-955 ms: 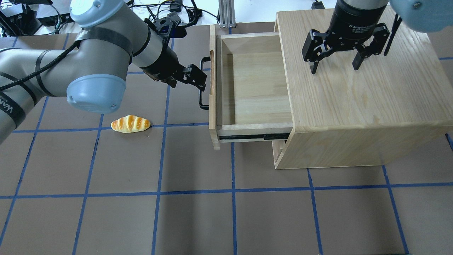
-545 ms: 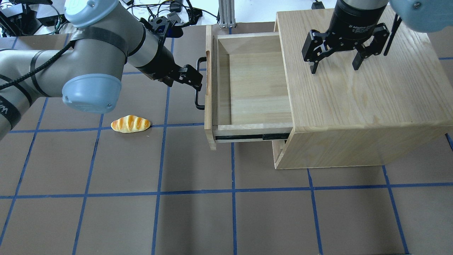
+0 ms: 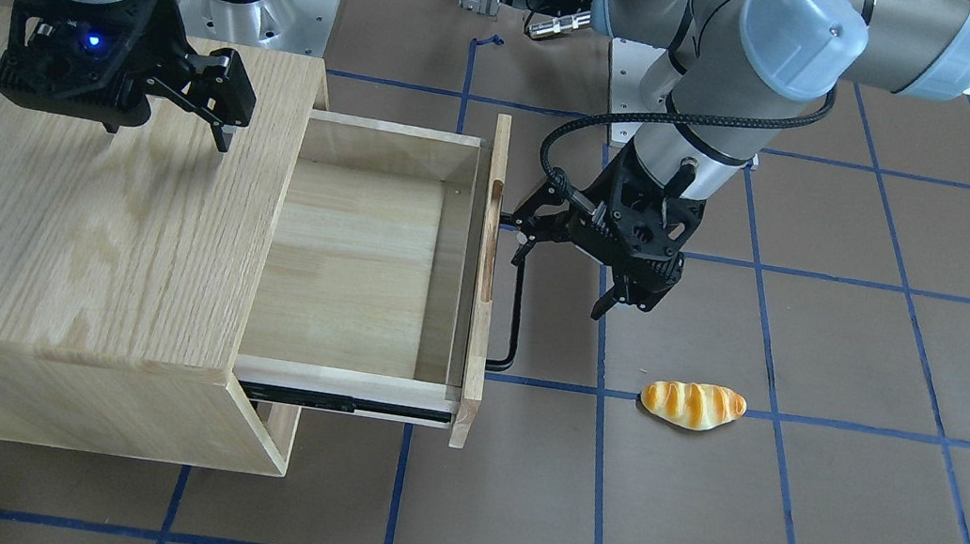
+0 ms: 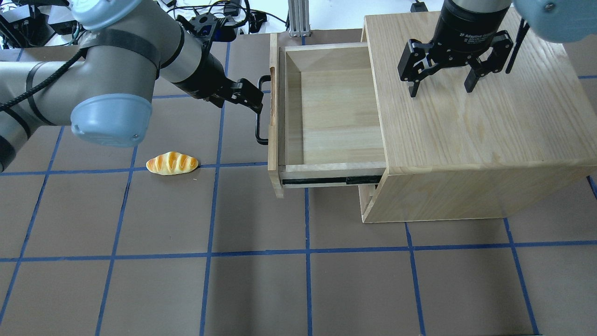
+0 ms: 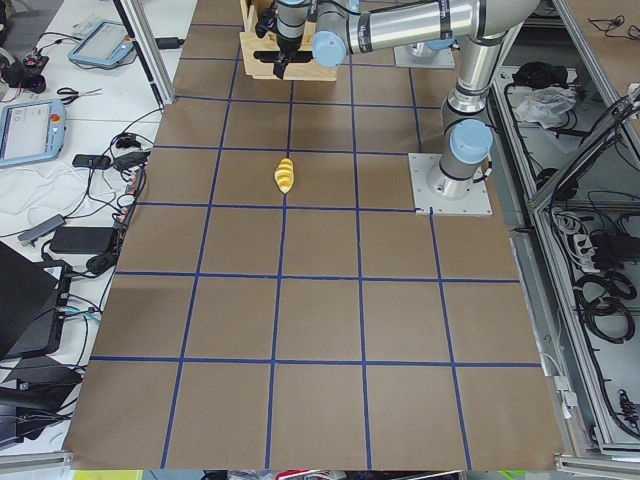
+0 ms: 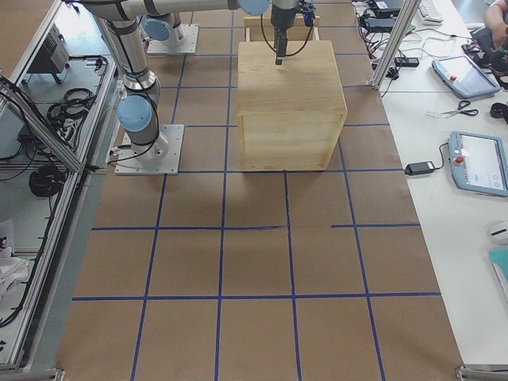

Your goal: Open upper drawer

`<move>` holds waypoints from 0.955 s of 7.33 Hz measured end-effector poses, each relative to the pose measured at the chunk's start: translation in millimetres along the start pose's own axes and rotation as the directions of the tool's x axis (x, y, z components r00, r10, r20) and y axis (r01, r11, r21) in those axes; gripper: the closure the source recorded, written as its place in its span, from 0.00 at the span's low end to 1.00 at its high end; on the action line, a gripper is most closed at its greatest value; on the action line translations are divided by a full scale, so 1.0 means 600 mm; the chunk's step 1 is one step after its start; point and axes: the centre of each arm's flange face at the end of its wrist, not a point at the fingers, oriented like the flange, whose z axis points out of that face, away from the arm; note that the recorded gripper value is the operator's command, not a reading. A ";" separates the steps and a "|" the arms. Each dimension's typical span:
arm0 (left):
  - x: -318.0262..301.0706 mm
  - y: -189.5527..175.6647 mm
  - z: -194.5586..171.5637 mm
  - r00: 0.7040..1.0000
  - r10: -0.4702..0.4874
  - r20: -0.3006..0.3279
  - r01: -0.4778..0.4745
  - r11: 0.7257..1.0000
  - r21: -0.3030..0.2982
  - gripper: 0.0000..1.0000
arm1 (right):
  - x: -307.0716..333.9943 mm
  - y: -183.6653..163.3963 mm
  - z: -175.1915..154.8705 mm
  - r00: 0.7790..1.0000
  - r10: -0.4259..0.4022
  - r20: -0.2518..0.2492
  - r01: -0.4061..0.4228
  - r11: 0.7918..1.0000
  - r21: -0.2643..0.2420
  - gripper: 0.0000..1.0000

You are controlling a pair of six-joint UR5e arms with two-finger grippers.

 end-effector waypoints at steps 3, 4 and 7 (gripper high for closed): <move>-0.016 0.010 -0.115 0.993 -0.090 0.080 0.092 0.995 -0.028 0.00 | 0.000 0.000 0.000 1.000 0.000 0.000 0.000 1.000 0.000 0.00; -0.025 0.023 -0.163 0.982 -0.109 0.151 0.119 0.991 -0.057 0.00 | 0.000 0.000 0.000 1.000 0.001 0.000 -0.001 1.000 0.000 0.00; -0.067 0.061 -0.259 0.953 -0.187 0.239 0.215 0.972 -0.094 0.00 | 0.000 0.000 0.000 1.000 0.001 0.000 -0.001 1.000 0.000 0.00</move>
